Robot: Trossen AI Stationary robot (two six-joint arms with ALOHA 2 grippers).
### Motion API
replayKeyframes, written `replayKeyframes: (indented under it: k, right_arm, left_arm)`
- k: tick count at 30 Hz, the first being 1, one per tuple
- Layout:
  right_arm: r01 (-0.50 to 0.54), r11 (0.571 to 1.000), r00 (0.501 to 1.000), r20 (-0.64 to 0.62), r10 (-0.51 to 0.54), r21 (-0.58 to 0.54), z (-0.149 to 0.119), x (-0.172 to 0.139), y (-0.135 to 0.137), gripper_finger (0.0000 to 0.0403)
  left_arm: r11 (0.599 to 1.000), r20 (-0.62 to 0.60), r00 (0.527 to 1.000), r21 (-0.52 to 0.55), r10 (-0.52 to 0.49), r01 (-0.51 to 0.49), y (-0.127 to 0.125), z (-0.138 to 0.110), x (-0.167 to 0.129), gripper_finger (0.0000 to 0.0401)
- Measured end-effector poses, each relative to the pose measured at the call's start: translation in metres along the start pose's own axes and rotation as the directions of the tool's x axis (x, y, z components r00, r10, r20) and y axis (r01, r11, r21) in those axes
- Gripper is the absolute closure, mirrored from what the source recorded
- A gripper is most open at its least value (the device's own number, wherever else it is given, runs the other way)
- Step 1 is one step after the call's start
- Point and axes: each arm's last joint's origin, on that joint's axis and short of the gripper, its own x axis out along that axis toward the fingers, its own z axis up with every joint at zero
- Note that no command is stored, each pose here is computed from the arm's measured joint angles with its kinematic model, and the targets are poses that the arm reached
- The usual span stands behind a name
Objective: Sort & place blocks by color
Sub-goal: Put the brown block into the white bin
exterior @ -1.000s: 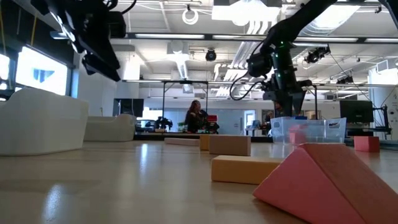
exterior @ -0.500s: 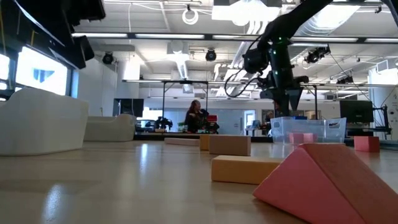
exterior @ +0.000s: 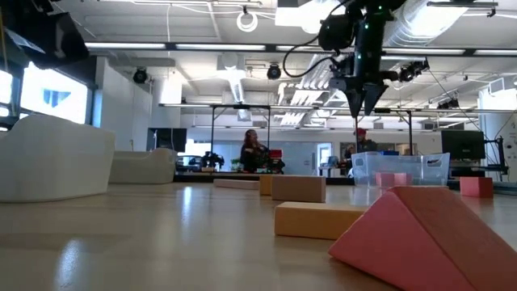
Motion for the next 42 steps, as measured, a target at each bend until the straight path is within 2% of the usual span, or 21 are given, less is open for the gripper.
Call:
replayKeyframes:
  k: [5,12,17,22,29,34,42]
  right_arm:
    - [-0.012,1.0,1.0,0.012,0.013,-0.016,-0.002,-0.005,0.005,0.0197]
    - [-0.017,1.0,1.0,0.015,0.017,-0.01,-0.003,-0.006,0.008,0.0197]
    - [-0.017,1.0,1.0,0.015,0.017,0.013,-0.003,-0.006,0.008,0.0197]
    - [-0.017,1.0,1.0,0.015,0.016,0.017,-0.003,-0.006,0.008,0.0197]
    - [-0.014,1.0,1.0,0.016,0.014,0.023,-0.003,-0.006,0.008,0.0197]
    - [-0.014,1.0,1.0,0.016,0.014,0.023,-0.003,-0.006,0.008,0.0197]
    - [-0.015,1.0,1.0,0.018,0.015,0.022,-0.003,-0.006,0.008,0.0197]
  left_arm:
    - [0.996,0.009,0.998,-0.064,-0.059,0.06,-0.011,-0.005,-0.001,0.0188]
    - [0.966,0.108,0.967,-0.088,-0.232,0.242,-0.034,-0.003,-0.005,0.0188]
    - [0.965,0.119,0.962,-0.063,-0.247,0.256,-0.049,-0.001,-0.017,0.0188]
    - [0.981,0.101,0.977,-0.035,-0.186,0.19,-0.064,0.002,-0.029,0.0188]
    - [1.0,-0.027,1.0,0.008,0.015,-0.015,-0.077,-0.006,-0.017,0.0188]
    - [0.996,-0.09,0.992,0.031,0.091,-0.089,-0.091,-0.014,0.004,0.0188]
    - [0.96,-0.2,0.94,0.006,0.277,-0.281,-0.105,-0.027,0.033,0.0188]
